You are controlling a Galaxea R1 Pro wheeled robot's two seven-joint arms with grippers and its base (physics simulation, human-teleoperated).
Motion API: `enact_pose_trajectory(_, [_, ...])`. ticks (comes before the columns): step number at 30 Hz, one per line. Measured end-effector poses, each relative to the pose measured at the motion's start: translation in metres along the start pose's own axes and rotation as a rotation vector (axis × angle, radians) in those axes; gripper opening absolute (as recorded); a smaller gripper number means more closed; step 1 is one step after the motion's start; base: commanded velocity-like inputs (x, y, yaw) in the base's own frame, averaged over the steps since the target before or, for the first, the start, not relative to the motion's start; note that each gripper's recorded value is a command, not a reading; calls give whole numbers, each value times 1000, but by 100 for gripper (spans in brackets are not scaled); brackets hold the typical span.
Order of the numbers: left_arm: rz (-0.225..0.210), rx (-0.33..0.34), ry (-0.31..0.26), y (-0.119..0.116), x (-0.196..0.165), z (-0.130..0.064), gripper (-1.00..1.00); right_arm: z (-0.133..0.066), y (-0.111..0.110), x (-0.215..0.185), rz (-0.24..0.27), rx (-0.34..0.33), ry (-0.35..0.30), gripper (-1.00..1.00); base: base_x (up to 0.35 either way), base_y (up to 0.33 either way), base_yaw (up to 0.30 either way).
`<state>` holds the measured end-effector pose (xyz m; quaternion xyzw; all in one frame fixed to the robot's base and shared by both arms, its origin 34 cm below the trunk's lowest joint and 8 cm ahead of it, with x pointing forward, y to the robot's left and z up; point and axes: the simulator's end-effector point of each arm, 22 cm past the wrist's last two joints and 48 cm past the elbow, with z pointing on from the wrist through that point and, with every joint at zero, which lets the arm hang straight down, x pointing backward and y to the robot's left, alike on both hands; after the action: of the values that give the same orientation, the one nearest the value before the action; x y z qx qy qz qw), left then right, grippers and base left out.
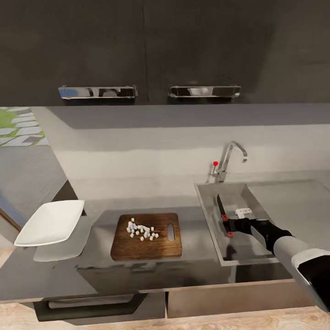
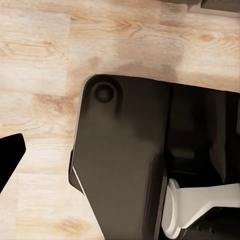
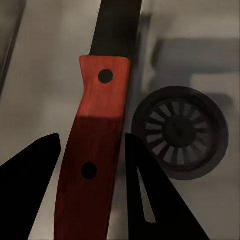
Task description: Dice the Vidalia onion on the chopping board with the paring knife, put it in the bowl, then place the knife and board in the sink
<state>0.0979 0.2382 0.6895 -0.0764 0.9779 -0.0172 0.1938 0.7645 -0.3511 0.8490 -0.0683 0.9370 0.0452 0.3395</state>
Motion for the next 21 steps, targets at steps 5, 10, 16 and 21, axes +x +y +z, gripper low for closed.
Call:
enact_pose_trajectory(5, [0, -1, 8, 0, 2, -1, 100, 4, -5, 19, 13, 15, 37, -100, 17, 0, 0])
enact_pose_trajectory(10, [0, -2, 16, 1, 4, -2, 100, 6, -13, 41, 27, 31, 76, -100, 1, 0, 0])
enact_pose_trajectory(16, [0, -4, 25, 1, 7, -3, 100, 9, -14, 50, 32, 34, 92, -100, 0, 0, 0])
enact_pose_trajectory(21, [0, -5, 33, 1, 9, -4, 100, 12, -14, 54, 32, 32, 99, -100, 0, 0, 0])
